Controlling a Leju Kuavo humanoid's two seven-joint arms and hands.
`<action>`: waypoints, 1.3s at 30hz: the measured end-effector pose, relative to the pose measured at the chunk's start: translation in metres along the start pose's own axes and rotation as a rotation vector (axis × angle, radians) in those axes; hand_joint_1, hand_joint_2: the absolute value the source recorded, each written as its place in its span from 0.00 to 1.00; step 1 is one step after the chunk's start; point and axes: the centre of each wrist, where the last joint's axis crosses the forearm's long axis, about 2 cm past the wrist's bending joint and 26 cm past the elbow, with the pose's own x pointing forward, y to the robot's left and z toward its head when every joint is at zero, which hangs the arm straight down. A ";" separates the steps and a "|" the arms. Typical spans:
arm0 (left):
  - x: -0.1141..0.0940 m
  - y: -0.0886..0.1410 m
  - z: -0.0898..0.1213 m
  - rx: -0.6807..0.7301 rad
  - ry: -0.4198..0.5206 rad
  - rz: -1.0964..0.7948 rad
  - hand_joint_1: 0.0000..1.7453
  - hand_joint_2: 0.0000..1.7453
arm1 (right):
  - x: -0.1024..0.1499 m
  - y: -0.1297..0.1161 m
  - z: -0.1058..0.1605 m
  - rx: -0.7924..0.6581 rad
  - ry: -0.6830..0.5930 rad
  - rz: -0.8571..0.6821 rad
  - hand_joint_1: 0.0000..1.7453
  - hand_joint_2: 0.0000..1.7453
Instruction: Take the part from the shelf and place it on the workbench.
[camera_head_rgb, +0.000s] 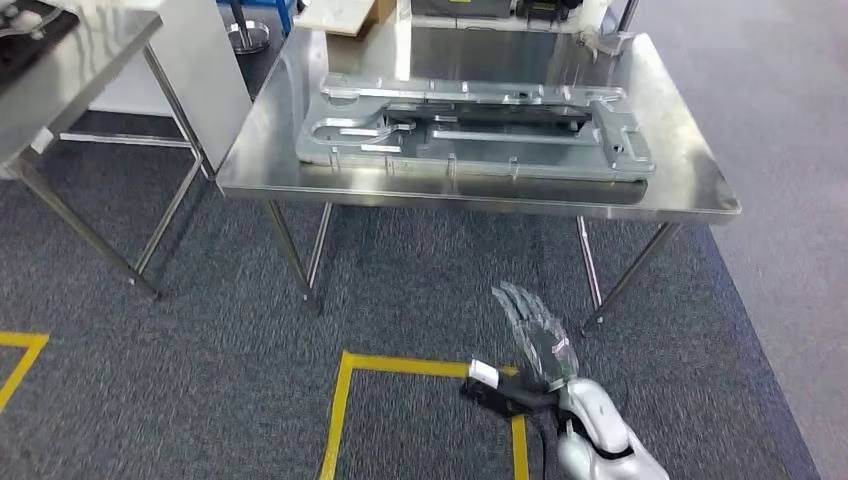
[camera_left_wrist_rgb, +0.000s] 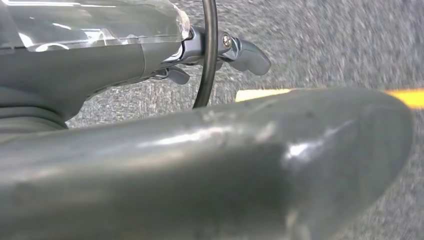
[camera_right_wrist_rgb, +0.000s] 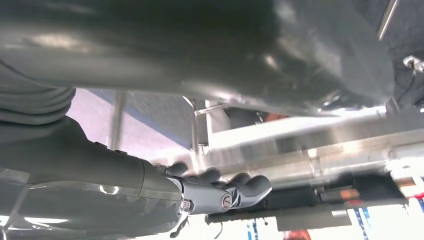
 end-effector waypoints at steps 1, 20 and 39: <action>-0.001 0.000 0.000 0.006 0.003 0.007 0.00 0.00 | 0.000 0.004 0.014 0.003 0.014 -0.010 0.00 0.00; -0.010 -0.002 0.005 0.122 0.052 0.149 0.00 0.00 | -0.082 0.004 0.198 -0.057 0.453 -0.182 0.00 0.00; -0.004 -0.002 0.003 0.165 0.061 0.181 0.00 0.00 | -0.069 0.123 0.287 0.176 1.672 -0.446 0.00 0.00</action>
